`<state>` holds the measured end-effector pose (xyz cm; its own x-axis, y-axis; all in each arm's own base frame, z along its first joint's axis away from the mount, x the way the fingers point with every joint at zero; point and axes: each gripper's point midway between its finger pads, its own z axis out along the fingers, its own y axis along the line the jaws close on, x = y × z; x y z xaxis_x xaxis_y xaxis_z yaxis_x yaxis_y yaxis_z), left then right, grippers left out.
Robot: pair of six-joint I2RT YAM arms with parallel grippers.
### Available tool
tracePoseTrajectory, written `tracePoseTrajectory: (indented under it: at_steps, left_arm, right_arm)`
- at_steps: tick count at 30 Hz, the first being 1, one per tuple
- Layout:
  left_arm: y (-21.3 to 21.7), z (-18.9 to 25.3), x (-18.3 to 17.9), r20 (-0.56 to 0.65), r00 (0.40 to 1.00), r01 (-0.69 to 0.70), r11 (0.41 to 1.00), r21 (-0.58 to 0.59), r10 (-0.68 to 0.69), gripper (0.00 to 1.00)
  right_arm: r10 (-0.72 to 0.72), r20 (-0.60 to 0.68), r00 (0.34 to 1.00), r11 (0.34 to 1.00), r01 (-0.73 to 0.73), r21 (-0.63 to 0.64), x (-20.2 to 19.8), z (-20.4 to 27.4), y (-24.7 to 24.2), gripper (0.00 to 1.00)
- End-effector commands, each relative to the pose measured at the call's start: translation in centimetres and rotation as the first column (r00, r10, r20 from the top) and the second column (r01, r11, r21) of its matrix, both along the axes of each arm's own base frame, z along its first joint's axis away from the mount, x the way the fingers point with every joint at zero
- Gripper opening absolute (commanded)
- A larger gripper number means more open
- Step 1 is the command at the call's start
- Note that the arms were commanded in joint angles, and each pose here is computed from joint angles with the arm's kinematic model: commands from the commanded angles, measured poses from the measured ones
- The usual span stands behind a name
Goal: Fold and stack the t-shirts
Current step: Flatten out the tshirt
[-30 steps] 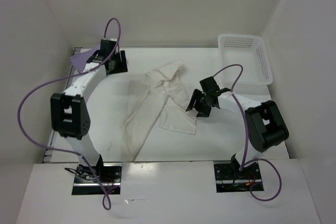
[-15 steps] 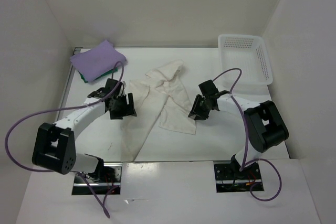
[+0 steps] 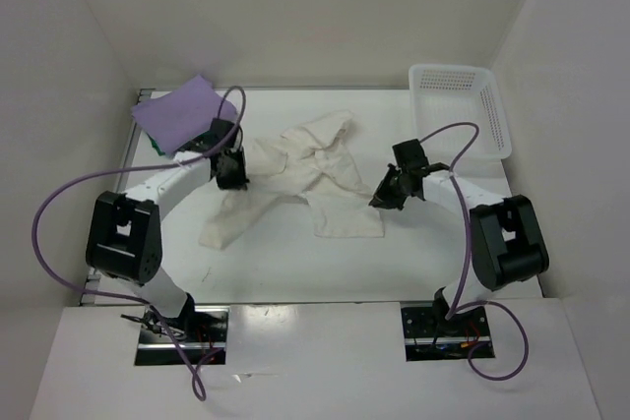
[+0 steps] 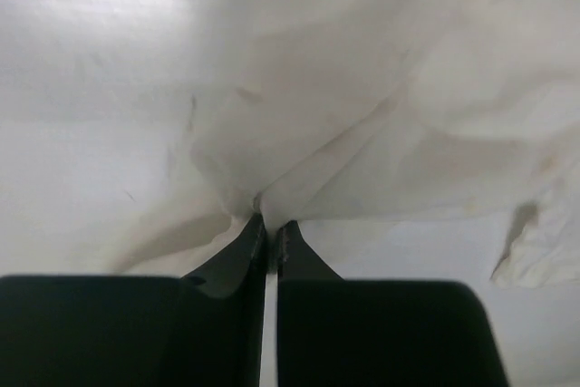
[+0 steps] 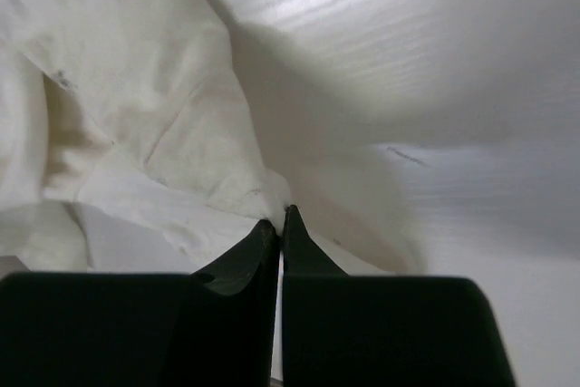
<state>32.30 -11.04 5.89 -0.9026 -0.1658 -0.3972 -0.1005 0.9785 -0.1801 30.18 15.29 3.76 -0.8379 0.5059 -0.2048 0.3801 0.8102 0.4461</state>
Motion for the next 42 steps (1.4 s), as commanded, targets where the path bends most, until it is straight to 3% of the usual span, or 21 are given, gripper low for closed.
tracePoseTrajectory:
  at_steps: [1, 4, 5, 8, 10, 16, 21, 22, 23, 26, 27, 30, 34, 39, 42]
  left_arm:
    - [2.2, 6.6, 9.1, 0.258, 0.964, -0.064, 0.998, 0.023, 0.056, 0.00]
    - [4.0, 7.6, 12.9, 0.282, 0.954, -0.105, 0.994, 0.002, 0.100, 0.00]
    - [4.0, 10.0, 14.6, 0.324, 0.940, -0.107, 0.994, -0.016, 0.106, 0.01]
    - [2.9, 12.4, 15.9, 0.365, 0.926, -0.072, 0.995, -0.073, 0.094, 0.01]
    - [2.8, 16.3, 15.1, 0.437, 0.894, -0.058, 0.994, -0.095, 0.094, 0.01]
    - [3.2, 22.9, 9.0, 0.483, 0.874, 0.018, 0.988, -0.150, 0.057, 0.04]
    - [2.4, 26.9, 6.2, 0.526, 0.850, 0.104, 0.974, -0.202, 0.018, 0.19]
    - [1.7, 25.6, 5.5, 0.503, 0.864, 0.136, 0.964, -0.227, -0.004, 0.41]
    - [1.6, 24.6, 5.6, 0.496, 0.868, 0.149, 0.963, -0.224, -0.019, 0.52]
    - [2.6, 20.0, 5.7, 0.419, 0.908, 0.112, 0.963, -0.244, 0.000, 0.75]
    - [3.1, 18.5, 5.9, 0.390, 0.920, 0.080, 0.965, -0.251, 0.025, 0.78]
    - [2.6, 14.5, 6.0, 0.309, 0.950, 0.060, 0.949, -0.308, 0.041, 0.81]
    - [2.3, 11.5, 5.5, 0.253, 0.966, 0.039, 0.942, -0.333, 0.049, 0.81]
    - [0.8, 7.9, 3.9, 0.196, 0.981, 0.063, 0.957, -0.282, -0.006, 0.73]
    - [-1.5, 5.8, 3.4, 0.167, 0.982, 0.118, 0.974, -0.192, -0.086, 0.71]
  right_arm:
    - [-0.081, 0.134, 0.988, 0.997, 0.082, -0.004, 3.2, 4.3, -2.7, 0.00]
    - [-0.107, 0.144, 0.984, 0.994, 0.108, 0.004, 3.9, 4.7, -3.8, 0.00]
    - [-0.118, 0.137, 0.984, 0.993, 0.118, 0.002, 4.1, 4.8, -4.2, 0.00]
    - [-0.107, 0.176, 0.978, 0.994, 0.108, 0.008, 5.0, 6.9, -4.4, 0.00]
    - [-0.098, 0.267, 0.959, 0.995, 0.093, 0.033, 5.4, 10.8, -4.3, 0.00]
    - [-0.007, 0.468, 0.884, 0.994, -0.042, 0.096, 5.4, 22.8, -3.8, 0.00]
    - [0.017, 0.579, 0.815, 0.978, -0.134, 0.161, 4.4, 29.5, -3.1, 0.00]
    - [0.017, 0.569, 0.822, 0.978, -0.132, 0.161, 4.4, 29.0, -3.1, 0.00]
    - [0.015, 0.573, 0.819, 0.974, -0.141, 0.176, 4.2, 28.9, -2.8, 0.00]
    - [0.024, 0.463, 0.886, 0.974, -0.126, 0.190, 2.8, 23.3, -2.8, 0.00]
    - [0.020, 0.455, 0.890, 0.976, -0.115, 0.184, 2.4, 22.3, -3.0, 0.00]
    - [0.018, 0.340, 0.940, 0.980, -0.084, 0.181, 0.7, 16.6, -3.2, 0.00]
    - [0.019, 0.343, 0.939, 0.983, -0.080, 0.165, 0.6, 16.1, -3.5, 0.00]
    - [0.020, 0.290, 0.957, 0.990, -0.060, 0.127, -0.3, 13.2, -4.2, 0.00]
    - [0.020, 0.286, 0.958, 0.987, -0.065, 0.148, -0.2, 12.8, -3.8, 0.00]
